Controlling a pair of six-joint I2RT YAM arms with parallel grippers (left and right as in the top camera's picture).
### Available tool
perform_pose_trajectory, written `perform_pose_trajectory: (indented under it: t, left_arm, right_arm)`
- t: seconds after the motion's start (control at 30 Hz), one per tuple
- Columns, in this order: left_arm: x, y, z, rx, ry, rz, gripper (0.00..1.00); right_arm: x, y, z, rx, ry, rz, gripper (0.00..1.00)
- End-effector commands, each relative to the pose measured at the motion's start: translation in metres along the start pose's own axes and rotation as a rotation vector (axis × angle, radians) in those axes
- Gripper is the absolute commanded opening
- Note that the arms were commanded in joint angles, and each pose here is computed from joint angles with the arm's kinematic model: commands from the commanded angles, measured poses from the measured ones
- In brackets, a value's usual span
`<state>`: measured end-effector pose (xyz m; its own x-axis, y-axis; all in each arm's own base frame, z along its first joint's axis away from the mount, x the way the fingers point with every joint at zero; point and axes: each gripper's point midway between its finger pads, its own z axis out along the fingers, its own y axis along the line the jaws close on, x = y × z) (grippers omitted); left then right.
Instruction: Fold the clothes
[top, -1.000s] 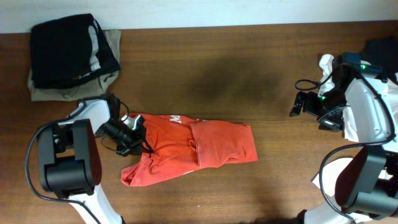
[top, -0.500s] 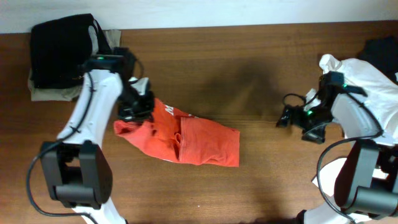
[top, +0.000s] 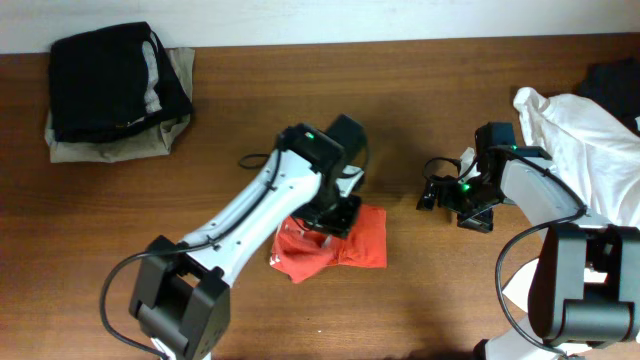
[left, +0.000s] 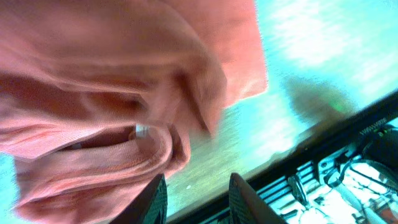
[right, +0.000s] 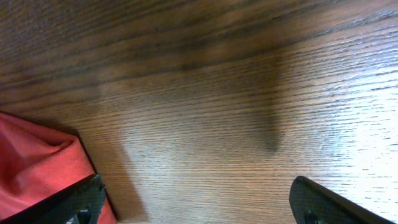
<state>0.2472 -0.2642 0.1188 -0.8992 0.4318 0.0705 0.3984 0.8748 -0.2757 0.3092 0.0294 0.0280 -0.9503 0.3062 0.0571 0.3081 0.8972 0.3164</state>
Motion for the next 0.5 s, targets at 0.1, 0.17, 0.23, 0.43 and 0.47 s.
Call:
perform_pose_trajectory:
  t: [0.1, 0.17, 0.23, 0.43, 0.47]
  left_arm:
    - [-0.015, -0.023, 0.001, 0.024, -0.080, 0.058, 0.72]
    - [-0.023, -0.016, -0.008, 0.026, -0.103, 0.036, 0.72]
    - [-0.030, 0.008, -0.027, -0.007, -0.125, -0.025, 0.72]
    - [-0.042, 0.143, -0.085, -0.172, -0.224, -0.341, 0.99]
    - [-0.042, 0.148, -0.087, -0.159, -0.230, -0.358, 0.99]
  right_arm:
    - [0.003, 0.003, -0.004, -0.020, 0.008, 0.016, 0.99]
    - [0.001, 0.003, -0.012, -0.044, 0.014, 0.041, 0.99]
    - [-0.003, -0.003, -0.023, -0.046, 0.013, 0.076, 0.99]
    - [-0.005, 0.029, -0.030, -0.177, 0.023, 0.063, 0.99]
    - [-0.007, 0.033, -0.029, -0.179, 0.013, 0.045, 0.99]
